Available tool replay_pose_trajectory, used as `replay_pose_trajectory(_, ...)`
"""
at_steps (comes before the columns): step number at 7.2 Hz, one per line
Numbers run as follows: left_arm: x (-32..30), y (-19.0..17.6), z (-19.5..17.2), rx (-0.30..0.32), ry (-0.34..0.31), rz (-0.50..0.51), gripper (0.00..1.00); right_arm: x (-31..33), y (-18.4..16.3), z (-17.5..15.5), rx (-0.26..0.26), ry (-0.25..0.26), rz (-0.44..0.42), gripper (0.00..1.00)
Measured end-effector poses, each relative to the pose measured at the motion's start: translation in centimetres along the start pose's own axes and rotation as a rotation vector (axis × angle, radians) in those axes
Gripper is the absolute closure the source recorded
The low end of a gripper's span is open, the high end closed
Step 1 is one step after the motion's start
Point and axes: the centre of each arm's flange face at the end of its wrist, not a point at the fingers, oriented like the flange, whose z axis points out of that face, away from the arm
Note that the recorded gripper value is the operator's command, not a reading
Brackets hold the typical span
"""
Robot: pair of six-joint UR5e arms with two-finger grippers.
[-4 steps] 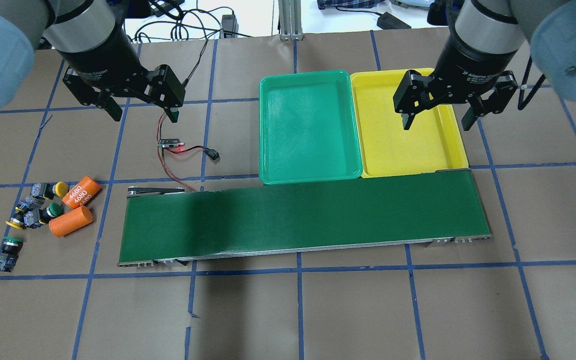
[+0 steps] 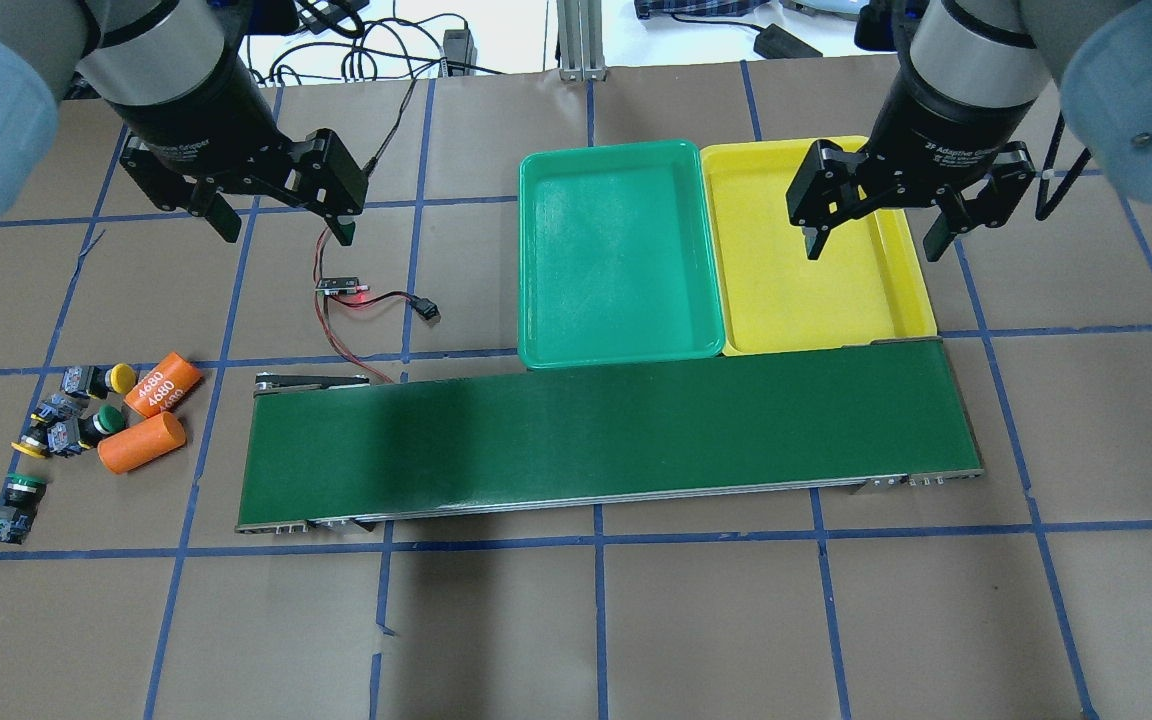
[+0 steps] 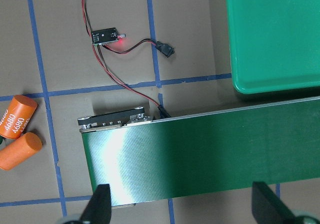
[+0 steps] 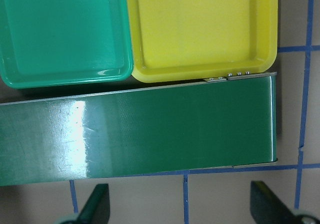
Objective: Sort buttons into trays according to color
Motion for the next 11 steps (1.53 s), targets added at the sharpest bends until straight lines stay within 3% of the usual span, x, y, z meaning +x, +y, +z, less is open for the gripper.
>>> replay_pose_trajectory(6,-1.0,0.5,1.4,-0.029,-0.01,0.03,0.0,0.0,0.0,0.1,-0.001,0.0,0.0,0.0)
replay_pose_trajectory(9,-7.2,-0.5,2.9,-0.057,0.005,0.236,0.0,0.0,0.0,0.1,-0.002,0.0,0.001,0.0)
replay_pose_trajectory(11,-12.2,-1.9,7.0,-0.083,0.022,0.341,0.0,0.0,0.0,0.1,-0.001,0.001,0.0,0.0)
